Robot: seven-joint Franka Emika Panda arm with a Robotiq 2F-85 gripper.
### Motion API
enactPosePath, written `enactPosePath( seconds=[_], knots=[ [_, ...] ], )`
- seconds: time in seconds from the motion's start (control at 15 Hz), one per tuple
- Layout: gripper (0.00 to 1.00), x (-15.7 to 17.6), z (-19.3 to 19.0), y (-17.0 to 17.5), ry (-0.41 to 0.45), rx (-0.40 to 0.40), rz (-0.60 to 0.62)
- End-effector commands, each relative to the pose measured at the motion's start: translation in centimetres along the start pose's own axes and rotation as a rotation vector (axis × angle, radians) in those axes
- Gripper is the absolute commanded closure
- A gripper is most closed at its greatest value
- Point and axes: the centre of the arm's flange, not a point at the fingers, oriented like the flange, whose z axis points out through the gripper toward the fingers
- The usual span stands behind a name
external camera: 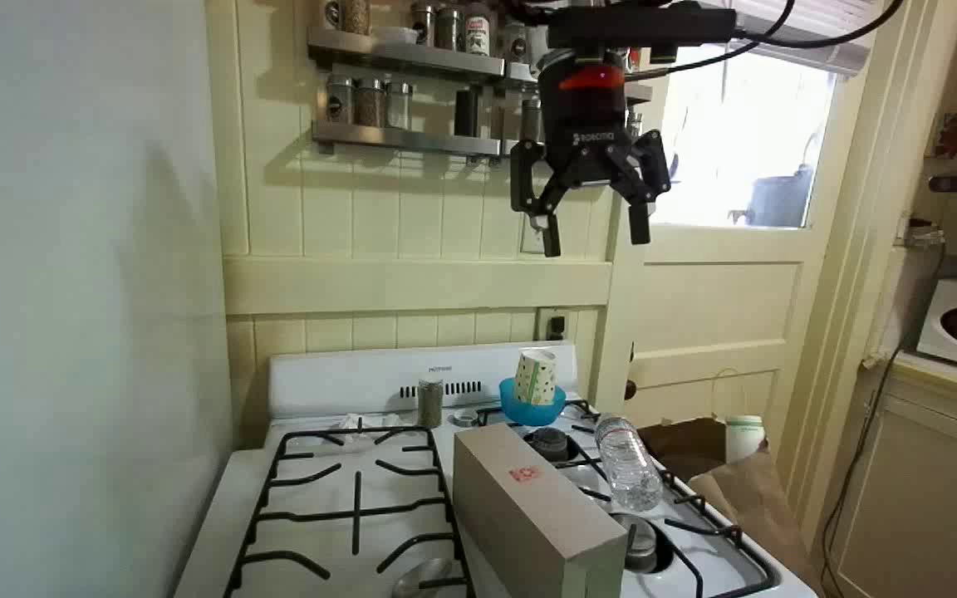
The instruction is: Shift the cup holder to the left
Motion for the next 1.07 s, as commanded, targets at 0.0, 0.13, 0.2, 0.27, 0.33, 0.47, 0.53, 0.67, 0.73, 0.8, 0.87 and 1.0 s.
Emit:
enactPosePath(
  seconds=[0.0,0.13,0.2,0.27,0.33,0.47,0.53,0.67,0.73,0.8,0.87,1.0],
  knots=[
    [0.00,0.0,0.0,0.0,0.000,0.000,0.000],
    [0.00,0.0,0.0,0.0,0.000,0.000,0.000],
    [0.00,0.0,0.0,0.0,0.000,0.000,0.000],
    [0.00,0.0,0.0,0.0,0.000,0.000,0.000],
    [0.00,0.0,0.0,0.0,0.000,0.000,0.000],
    [0.00,-0.2,0.9,0.9,0.027,0.099,-0.048],
    [0.00,-0.1,1.2,1.2,0.042,0.155,-0.077],
    [0.00,0.3,3.0,2.8,0.059,0.251,-0.111],
    [0.00,0.6,4.2,3.8,0.067,0.300,-0.128],
    [0.00,0.8,5.1,4.4,0.083,0.345,-0.149],
    [0.00,1.0,6.3,5.4,0.093,0.394,-0.162],
    [0.00,1.9,8.8,6.6,0.111,0.491,-0.191]
  ],
)
